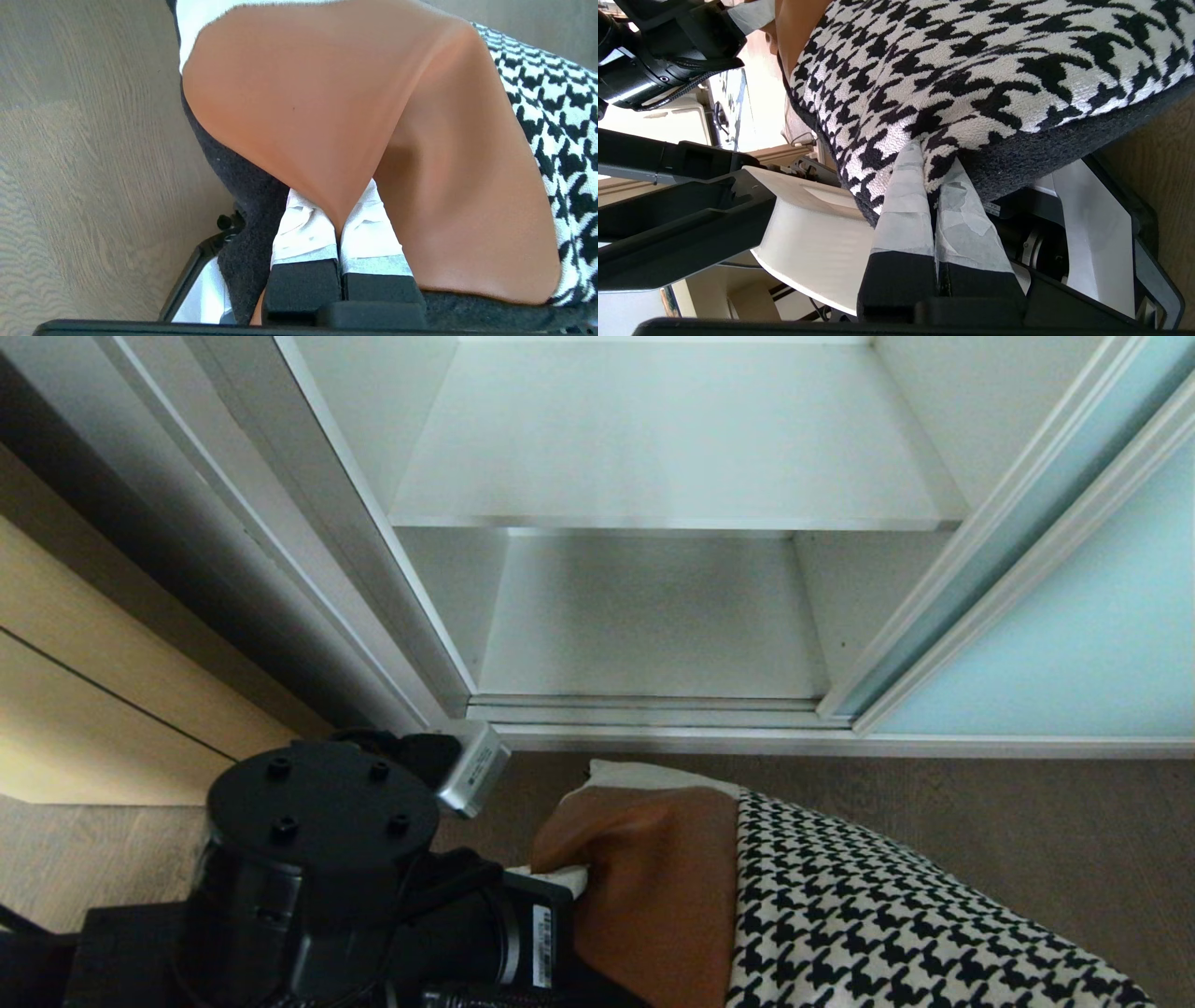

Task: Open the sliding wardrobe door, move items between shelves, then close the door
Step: Place the pillow on the higher shelf

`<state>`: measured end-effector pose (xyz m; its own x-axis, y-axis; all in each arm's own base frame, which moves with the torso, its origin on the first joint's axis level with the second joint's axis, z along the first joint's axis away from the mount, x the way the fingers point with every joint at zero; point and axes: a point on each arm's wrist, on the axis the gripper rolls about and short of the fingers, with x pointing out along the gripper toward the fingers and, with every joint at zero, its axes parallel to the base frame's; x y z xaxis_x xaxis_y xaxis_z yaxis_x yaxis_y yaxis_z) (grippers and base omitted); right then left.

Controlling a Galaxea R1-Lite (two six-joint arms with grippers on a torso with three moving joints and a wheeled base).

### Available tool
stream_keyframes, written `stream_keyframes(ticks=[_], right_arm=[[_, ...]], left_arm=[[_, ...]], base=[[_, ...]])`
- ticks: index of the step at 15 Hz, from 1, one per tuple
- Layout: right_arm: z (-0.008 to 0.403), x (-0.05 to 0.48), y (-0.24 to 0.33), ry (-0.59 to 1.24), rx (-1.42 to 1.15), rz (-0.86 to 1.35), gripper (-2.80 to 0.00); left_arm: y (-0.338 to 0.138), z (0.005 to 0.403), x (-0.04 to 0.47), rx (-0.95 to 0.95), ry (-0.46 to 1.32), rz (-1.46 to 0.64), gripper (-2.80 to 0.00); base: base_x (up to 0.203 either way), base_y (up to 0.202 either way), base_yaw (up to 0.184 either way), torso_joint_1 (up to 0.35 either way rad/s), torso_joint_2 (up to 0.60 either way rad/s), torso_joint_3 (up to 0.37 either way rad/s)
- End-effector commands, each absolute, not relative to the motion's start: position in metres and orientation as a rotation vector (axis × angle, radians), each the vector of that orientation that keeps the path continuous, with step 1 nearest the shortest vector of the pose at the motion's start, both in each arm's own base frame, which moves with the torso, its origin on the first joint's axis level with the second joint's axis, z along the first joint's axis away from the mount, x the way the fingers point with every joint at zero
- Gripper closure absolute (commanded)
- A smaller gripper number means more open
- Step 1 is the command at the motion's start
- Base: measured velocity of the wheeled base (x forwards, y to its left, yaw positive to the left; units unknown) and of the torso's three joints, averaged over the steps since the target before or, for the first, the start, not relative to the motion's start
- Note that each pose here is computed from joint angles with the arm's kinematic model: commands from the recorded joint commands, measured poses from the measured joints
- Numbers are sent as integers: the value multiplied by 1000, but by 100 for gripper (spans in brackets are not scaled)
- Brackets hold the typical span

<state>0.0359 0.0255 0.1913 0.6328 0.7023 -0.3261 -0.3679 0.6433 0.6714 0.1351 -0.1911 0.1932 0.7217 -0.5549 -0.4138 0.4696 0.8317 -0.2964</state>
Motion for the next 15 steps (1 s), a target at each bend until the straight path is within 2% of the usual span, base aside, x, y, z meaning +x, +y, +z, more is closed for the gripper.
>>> stream_keyframes(ticks=[1,15], right_arm=[[191,35,25,619,601,657,0],[190,33,24,608,603,658,0]], left_arm=[[-194,193,137,-179,514,-564,0],[-192,192,136,-192,511,-531,0]], base=[[0,0,0,0,0,0],[0,0,0,4,3,179]])
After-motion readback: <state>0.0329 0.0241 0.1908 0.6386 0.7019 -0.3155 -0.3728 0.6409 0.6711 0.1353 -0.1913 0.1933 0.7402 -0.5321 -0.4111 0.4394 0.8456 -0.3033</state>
